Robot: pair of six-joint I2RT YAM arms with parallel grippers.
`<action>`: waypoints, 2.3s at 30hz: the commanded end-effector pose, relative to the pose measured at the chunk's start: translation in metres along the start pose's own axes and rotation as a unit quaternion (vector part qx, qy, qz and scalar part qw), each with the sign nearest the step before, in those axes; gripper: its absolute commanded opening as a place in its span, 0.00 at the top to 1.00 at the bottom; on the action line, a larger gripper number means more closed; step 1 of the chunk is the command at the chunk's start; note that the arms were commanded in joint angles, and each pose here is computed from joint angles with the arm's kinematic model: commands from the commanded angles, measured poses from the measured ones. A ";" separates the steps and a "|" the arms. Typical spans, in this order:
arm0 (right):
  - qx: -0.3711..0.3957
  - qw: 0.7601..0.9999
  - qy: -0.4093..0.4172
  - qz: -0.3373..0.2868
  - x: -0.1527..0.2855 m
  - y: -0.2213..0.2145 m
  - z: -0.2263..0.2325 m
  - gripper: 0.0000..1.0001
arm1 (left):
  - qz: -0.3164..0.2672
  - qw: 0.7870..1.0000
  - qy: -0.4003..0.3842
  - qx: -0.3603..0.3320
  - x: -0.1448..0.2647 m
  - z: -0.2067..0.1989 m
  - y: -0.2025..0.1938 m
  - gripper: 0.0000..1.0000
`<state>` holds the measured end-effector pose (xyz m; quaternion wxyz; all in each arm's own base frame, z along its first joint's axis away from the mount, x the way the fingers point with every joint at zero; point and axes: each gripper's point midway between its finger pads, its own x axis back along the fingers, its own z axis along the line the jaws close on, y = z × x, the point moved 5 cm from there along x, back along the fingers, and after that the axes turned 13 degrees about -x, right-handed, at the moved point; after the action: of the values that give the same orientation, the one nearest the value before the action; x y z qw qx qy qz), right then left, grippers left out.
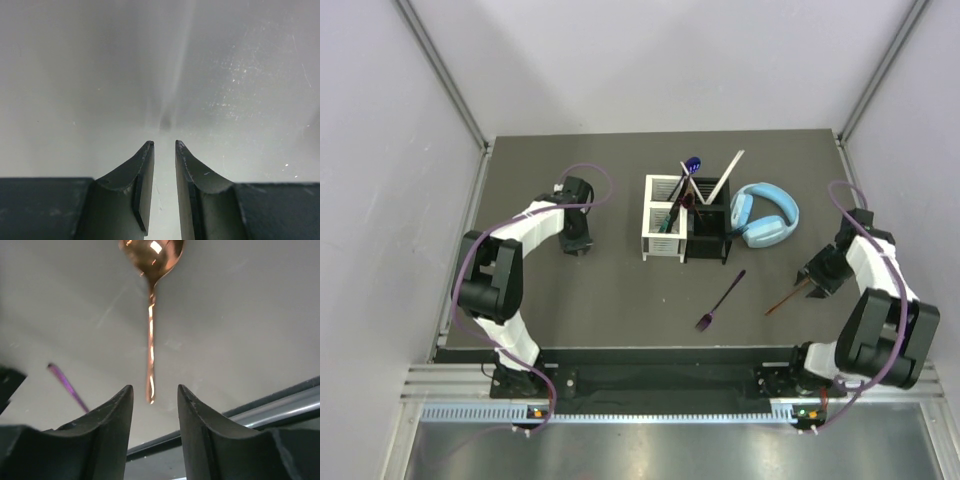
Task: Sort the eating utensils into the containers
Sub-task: Pick up the spoon from the center of the board.
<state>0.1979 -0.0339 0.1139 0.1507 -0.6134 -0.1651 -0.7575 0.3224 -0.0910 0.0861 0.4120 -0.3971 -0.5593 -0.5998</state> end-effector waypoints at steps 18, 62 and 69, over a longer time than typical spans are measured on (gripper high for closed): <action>-0.009 1.000 -0.024 -0.016 -0.053 0.054 0.021 0.70 | -0.003 1.000 0.004 0.006 -0.003 0.002 0.003 0.71; 0.199 0.976 0.087 -0.006 -0.022 0.032 0.119 1.00 | 0.005 1.000 0.012 0.006 -0.007 0.004 0.003 0.72; 0.229 0.968 0.105 -0.009 -0.011 0.020 0.131 1.00 | 0.007 1.000 0.008 0.006 -0.007 0.003 0.001 0.72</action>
<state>0.3077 -0.0055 0.1050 0.2877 -0.5284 -0.2977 -0.7412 0.3216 -0.0884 0.0744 0.4266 -0.4032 -0.5485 -0.5955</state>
